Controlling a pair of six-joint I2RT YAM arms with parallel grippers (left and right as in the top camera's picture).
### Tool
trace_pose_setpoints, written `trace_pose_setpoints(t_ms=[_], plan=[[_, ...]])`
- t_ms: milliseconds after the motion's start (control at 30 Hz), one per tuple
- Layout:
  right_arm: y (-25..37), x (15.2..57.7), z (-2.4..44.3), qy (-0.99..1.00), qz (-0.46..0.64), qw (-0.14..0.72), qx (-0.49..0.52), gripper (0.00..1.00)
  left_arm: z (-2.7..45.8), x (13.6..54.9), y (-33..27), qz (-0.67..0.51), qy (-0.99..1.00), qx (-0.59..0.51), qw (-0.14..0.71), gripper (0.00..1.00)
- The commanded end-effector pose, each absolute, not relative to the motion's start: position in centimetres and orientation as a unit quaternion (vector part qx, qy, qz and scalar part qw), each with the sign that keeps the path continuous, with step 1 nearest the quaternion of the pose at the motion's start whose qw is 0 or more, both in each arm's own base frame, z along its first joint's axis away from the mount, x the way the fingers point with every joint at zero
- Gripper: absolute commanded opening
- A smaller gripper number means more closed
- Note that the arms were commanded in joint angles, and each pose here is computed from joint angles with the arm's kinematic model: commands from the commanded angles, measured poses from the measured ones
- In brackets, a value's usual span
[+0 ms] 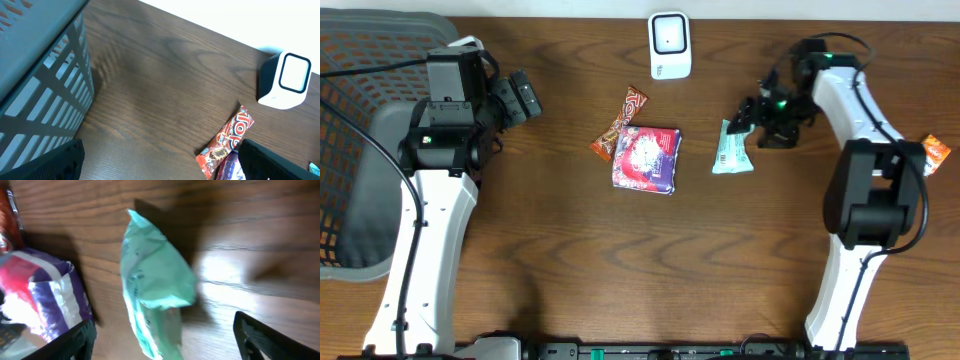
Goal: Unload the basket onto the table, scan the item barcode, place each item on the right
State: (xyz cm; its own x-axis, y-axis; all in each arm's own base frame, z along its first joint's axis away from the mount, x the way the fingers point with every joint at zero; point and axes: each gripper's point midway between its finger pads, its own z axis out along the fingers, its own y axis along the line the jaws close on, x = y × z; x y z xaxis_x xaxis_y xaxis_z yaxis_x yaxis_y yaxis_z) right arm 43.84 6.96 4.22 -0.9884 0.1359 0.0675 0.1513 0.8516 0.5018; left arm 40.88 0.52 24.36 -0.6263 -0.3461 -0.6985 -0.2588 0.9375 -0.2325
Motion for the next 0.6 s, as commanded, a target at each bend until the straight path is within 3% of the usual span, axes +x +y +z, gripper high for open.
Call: trace_pose_setpoints(t_ms=[0,267,400,500,567], plan=[[7.1,43.3,4.5,-0.947,-0.316,0.01,-0.047,0.86,24.7,41.1,0.6,-0.055,0.898,-0.17,0.402,0.98],[7.7,41.5,1.0,-0.943,-0.329,0.024,-0.049,0.86,24.7,41.1,0.6,-0.055,0.898,-0.17,0.402,0.98],[8.3,41.2,0.1,-0.936,-0.349,0.016,-0.046,0.8,24.7,41.1,0.6,-0.055,0.898,-0.17,0.402,0.98],[8.9,41.5,0.0,-0.927,-0.373,0.001,-0.042,0.59,24.7,41.1,0.6,-0.055,0.898,-0.17,0.402,0.98],[9.1,42.2,0.1,-0.924,-0.379,-0.008,-0.049,0.36,24.7,41.1,0.6,-0.055,0.898,-0.17,0.402,0.98]])
